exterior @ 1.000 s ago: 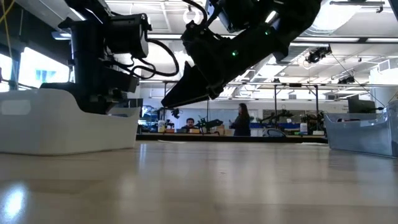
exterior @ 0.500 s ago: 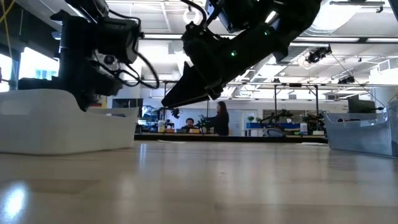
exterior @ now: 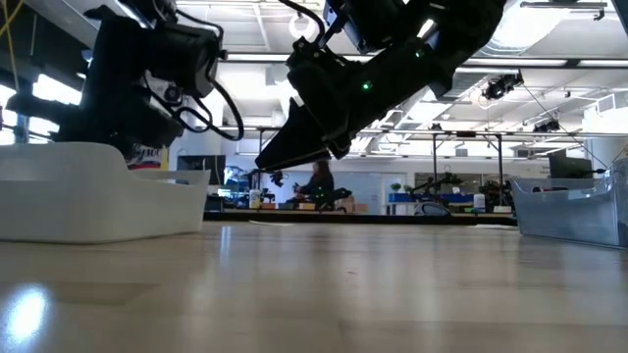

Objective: Pick & Place First Aid Supplies
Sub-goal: Adjust the green bandages in the white bin

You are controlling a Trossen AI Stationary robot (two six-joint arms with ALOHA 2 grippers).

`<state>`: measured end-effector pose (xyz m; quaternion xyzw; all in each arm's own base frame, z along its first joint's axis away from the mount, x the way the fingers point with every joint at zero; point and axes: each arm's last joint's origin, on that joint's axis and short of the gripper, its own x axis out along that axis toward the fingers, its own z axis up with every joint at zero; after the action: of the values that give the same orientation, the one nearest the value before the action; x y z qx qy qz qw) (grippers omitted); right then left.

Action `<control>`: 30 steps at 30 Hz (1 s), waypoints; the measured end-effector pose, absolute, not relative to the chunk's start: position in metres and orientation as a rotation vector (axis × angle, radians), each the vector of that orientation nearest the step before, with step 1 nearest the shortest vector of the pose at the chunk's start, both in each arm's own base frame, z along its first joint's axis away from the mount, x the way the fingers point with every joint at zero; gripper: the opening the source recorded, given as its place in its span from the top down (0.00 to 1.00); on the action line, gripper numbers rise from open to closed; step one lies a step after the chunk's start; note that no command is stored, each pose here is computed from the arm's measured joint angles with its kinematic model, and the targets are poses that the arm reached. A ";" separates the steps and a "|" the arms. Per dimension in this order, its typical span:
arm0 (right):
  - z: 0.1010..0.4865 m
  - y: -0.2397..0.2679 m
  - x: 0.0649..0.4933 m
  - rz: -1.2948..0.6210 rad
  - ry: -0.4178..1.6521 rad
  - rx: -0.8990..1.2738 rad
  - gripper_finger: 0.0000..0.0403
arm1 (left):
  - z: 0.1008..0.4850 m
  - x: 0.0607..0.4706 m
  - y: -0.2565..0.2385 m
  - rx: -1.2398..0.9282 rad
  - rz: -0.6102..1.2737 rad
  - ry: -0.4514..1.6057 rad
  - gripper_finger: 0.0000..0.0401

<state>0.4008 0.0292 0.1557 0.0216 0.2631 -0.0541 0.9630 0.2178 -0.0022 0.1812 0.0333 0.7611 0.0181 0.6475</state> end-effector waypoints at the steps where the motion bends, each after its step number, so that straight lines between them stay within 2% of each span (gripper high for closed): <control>1: 0.156 0.029 0.401 -0.109 0.533 0.044 0.65 | 0.183 0.218 -0.002 0.081 0.052 1.747 0.79; 6: 0.156 0.029 0.401 -0.110 0.534 0.044 0.65 | 0.188 0.213 -0.002 0.061 0.068 1.812 0.79; 11: 0.154 0.029 0.400 -0.110 0.549 0.042 0.65 | 0.184 0.206 -0.004 -0.062 0.079 1.871 0.79; 15: 0.154 0.029 0.400 -0.111 0.553 0.042 0.65 | 0.182 0.199 -0.003 -0.078 0.154 1.915 0.79; 22: 0.154 0.029 0.400 -0.114 0.553 0.057 0.65 | 0.176 0.190 -0.004 -0.102 0.180 1.986 0.79; 30: 0.154 0.029 0.400 -0.114 0.555 0.056 0.65 | 0.185 0.185 -0.005 -0.112 0.267 1.967 0.79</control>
<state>0.3996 0.0294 0.1538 0.0278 0.2739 -0.0565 0.9597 0.1854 -0.0048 0.1846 -0.0471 0.8294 0.1126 0.5451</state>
